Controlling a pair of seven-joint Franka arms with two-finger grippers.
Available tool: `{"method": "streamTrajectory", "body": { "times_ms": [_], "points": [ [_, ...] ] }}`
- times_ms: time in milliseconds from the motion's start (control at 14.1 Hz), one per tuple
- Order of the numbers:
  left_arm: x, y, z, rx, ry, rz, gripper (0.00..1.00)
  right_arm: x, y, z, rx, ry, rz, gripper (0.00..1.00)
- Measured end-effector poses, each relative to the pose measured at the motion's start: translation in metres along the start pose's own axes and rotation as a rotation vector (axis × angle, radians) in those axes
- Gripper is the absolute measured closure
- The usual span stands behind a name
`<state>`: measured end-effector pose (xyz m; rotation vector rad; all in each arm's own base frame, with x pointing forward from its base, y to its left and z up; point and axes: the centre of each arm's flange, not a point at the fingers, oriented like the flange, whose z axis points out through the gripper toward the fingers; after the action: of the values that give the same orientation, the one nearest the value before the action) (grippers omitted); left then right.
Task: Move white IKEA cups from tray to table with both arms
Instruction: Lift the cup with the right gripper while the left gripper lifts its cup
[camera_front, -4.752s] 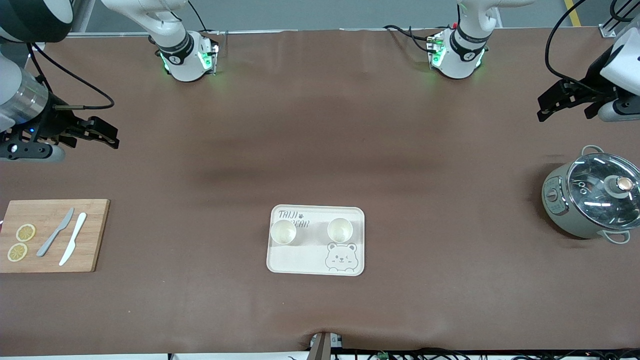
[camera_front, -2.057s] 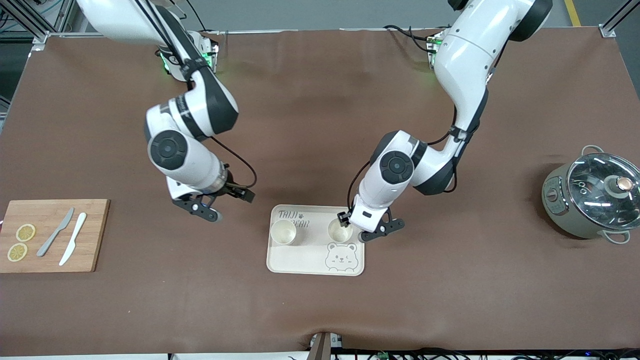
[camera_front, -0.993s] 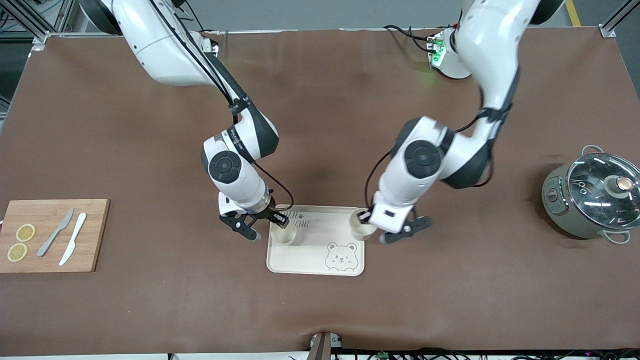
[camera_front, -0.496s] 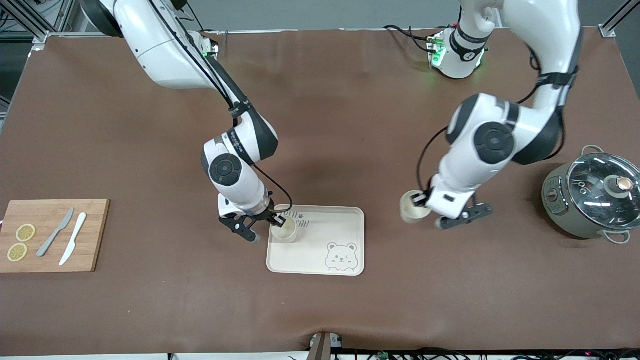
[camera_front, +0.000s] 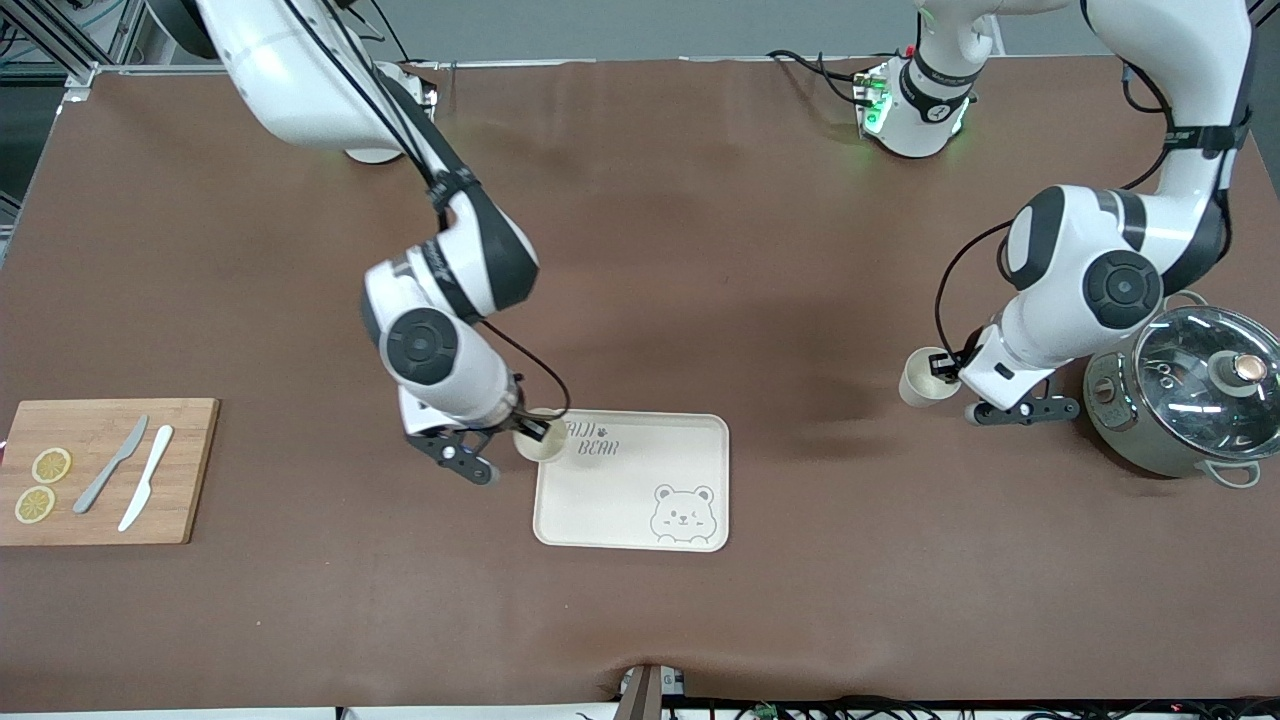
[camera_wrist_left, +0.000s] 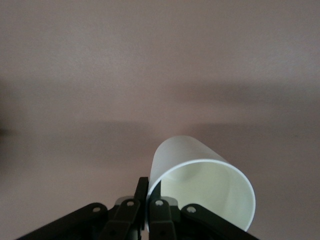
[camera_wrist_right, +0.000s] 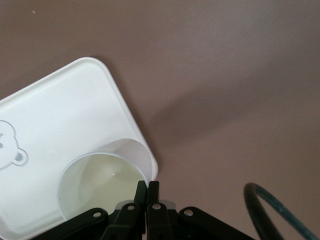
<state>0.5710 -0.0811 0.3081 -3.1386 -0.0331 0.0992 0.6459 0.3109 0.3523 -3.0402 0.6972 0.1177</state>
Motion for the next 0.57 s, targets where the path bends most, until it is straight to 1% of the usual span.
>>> {"method": "streamTrajectory", "body": {
  "times_ms": [142,284,355,567],
  "points": [
    [-0.017,-0.016,0.033,-0.003,-0.007,0.036,0.96,0.018,0.045,-0.015,-0.018,-0.013,-0.075,0.98],
    [-0.028,-0.033,0.049,-0.004,-0.028,0.079,0.96,0.028,0.095,-0.014,-0.04,-0.039,-0.164,0.98],
    [-0.03,-0.037,0.053,-0.005,-0.038,0.099,0.96,0.03,0.117,-0.01,-0.041,-0.042,-0.204,0.98],
    [-0.034,-0.036,0.063,-0.007,-0.058,0.121,0.96,0.035,0.193,0.014,-0.03,-0.022,-0.304,0.98]
  ]
}}
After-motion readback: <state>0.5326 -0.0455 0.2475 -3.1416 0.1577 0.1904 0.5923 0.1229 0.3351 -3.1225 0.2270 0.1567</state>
